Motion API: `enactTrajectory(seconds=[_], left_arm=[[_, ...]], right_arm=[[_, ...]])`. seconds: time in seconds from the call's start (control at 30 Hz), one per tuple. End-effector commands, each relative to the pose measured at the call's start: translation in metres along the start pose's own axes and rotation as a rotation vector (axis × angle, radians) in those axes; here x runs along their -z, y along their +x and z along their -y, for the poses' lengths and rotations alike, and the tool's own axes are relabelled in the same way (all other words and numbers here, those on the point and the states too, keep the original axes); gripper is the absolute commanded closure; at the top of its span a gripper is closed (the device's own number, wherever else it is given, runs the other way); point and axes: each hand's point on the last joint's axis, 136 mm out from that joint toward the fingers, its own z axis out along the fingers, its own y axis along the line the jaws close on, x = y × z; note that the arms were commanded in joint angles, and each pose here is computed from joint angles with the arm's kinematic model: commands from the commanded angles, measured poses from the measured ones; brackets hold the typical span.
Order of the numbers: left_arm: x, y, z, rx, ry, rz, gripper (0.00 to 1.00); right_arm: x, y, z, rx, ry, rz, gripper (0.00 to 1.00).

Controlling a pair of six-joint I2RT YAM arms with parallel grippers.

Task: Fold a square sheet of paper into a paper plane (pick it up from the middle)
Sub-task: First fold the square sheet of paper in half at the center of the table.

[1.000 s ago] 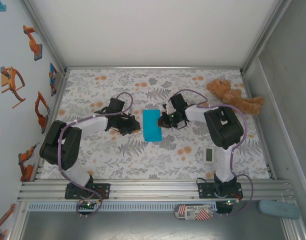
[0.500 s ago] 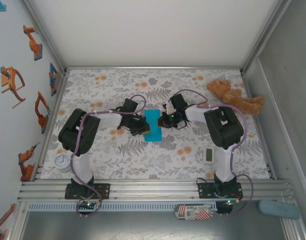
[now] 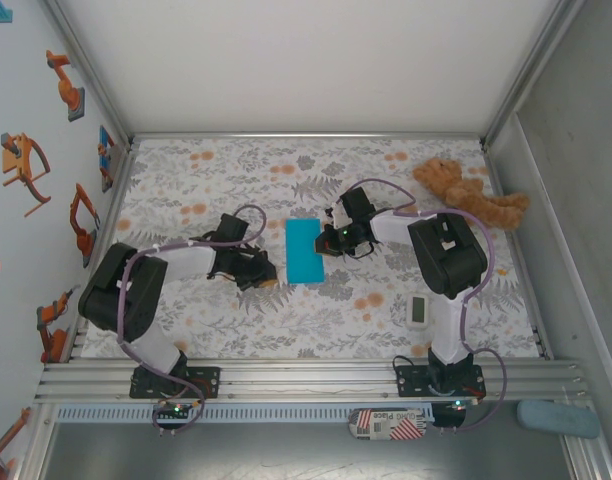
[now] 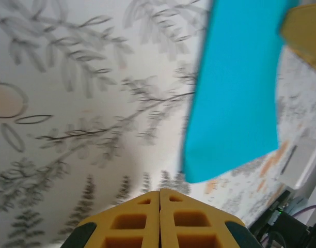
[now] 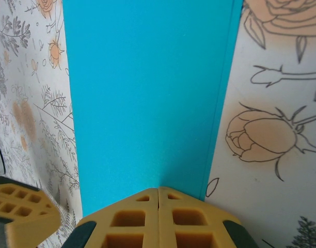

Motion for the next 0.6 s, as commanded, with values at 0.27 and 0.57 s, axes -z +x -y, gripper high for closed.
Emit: enactTrajectory(seconds=[0.27, 0.57], left_arm=[[-0.04, -0.036, 0.061, -0.085, 0.049, 0.026, 0.91], [-0.05, 0.0, 0.013, -0.034, -0.076, -0.063, 0.91]], right_arm=[[-0.007, 0.069, 0.116, -0.193, 0.404, -0.156, 1.0], [-0.005, 0.067, 0.113, -0.193, 0.397, -0.155, 1.0]])
